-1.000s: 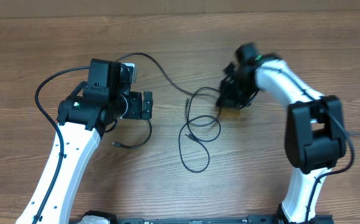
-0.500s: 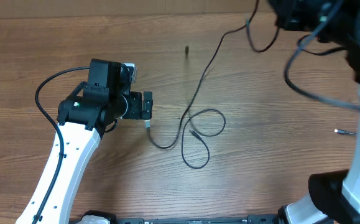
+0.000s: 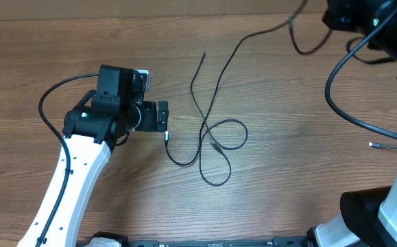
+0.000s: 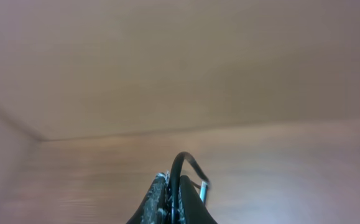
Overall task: Untangle cables
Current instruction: 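Pull the grasped cable up and to the right, separating it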
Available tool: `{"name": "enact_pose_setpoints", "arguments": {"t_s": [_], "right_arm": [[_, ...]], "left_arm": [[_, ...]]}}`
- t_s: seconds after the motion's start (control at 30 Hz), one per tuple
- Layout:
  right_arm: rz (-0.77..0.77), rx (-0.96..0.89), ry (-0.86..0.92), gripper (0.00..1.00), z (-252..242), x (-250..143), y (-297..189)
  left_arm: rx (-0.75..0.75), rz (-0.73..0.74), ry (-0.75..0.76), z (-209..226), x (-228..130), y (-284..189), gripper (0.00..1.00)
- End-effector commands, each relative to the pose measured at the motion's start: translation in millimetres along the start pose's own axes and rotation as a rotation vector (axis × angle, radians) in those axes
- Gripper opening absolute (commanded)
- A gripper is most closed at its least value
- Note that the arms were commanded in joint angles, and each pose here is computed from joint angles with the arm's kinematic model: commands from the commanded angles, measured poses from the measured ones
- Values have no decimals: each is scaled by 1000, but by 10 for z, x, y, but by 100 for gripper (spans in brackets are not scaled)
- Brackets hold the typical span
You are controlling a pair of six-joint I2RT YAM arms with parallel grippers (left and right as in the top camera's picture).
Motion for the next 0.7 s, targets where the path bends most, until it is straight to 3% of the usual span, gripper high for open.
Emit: {"name": "enact_pose_setpoints", "arguments": {"t_s": [0.0, 0.13, 0.37, 0.67], "right_arm": [[33, -357, -5, 4, -427, -103, -108], [245, -546, -26, 4, -730, -470, -1], [457, -544, -38, 4, -832, -881, 396], [746, -520, -49, 7, -976, -1757, 1056]], "left_arm": [[-4, -6, 1, 0, 29, -2, 100], [-4, -6, 1, 0, 29, -2, 100], [-4, -6, 1, 0, 29, -2, 100], [-4, -6, 1, 0, 29, -2, 100]]}}
Point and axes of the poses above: each gripper's point midway between its finger pads, its own y axis out along the fingers, its own z axis along the line the jaws close on, x = y × z, the point moved 5 cm from there along -y, back along the fingers, and after that the axes turned 9 degrees about -y, right-handed, at the moved point
